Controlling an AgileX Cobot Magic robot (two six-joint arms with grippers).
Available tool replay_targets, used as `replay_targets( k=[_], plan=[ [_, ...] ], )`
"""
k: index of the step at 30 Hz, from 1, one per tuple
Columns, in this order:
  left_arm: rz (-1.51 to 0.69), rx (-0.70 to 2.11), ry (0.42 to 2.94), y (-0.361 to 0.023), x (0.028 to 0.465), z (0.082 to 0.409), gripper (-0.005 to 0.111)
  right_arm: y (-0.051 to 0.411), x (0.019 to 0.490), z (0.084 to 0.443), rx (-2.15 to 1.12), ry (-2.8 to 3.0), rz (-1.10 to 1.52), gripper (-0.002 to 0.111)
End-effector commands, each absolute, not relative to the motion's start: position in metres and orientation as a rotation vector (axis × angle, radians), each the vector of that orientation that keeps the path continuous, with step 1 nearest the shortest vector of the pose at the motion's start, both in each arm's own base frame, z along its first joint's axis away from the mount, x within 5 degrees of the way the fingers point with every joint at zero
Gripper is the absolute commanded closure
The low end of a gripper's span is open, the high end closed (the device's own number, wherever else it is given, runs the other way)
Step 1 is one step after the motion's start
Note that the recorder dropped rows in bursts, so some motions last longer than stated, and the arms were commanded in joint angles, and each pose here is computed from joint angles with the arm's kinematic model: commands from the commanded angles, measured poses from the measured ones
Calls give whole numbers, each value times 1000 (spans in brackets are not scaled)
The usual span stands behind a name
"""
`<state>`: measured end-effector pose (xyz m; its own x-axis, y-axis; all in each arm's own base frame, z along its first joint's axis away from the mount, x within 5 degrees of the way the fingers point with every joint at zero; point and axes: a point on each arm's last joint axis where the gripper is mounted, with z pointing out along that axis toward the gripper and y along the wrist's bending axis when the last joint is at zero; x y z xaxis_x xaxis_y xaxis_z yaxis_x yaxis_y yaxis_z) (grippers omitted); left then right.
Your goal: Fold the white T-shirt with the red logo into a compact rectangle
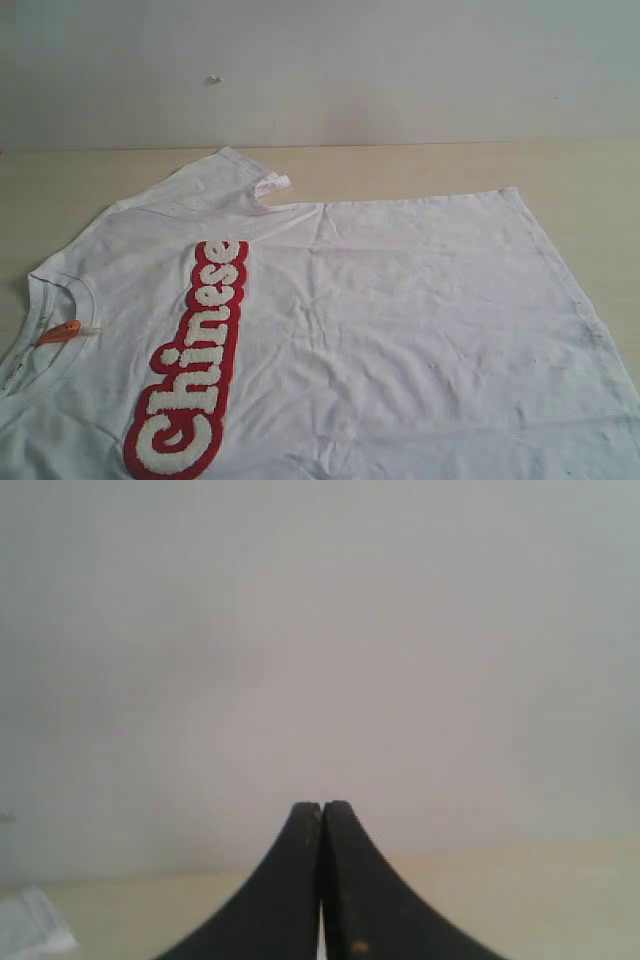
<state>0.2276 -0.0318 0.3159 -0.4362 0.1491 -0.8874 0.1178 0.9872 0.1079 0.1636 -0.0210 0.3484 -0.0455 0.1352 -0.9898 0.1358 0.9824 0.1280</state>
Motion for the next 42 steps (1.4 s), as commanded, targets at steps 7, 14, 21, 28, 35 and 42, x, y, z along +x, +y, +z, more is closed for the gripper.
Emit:
replay_targets(
  k=[7, 14, 21, 28, 35, 42],
  plan=[
    [-86, 649, 2359, -71, 286, 284, 107, -14, 251, 311, -98, 2199, -165, 108],
    [-191, 1118, 2452, -86, 303, 241, 107, 13, 285, 284, -537, 2416, 134, 108],
    [-153, 1638, 2349, -86, 312, 195, 107, 17, 299, 259, -642, 2466, 201, 108],
    [33, 1830, 2280, -76, 326, 168, 28, 16, 304, 250, -691, 2478, 196, 108],
    [41, 1814, 2275, -77, 328, 167, 18, 16, 304, 250, -741, 2461, 180, 108],
    [93, 1748, 2219, -79, 335, 170, 18, 16, 303, 249, -768, 2446, 171, 108]
  ],
)
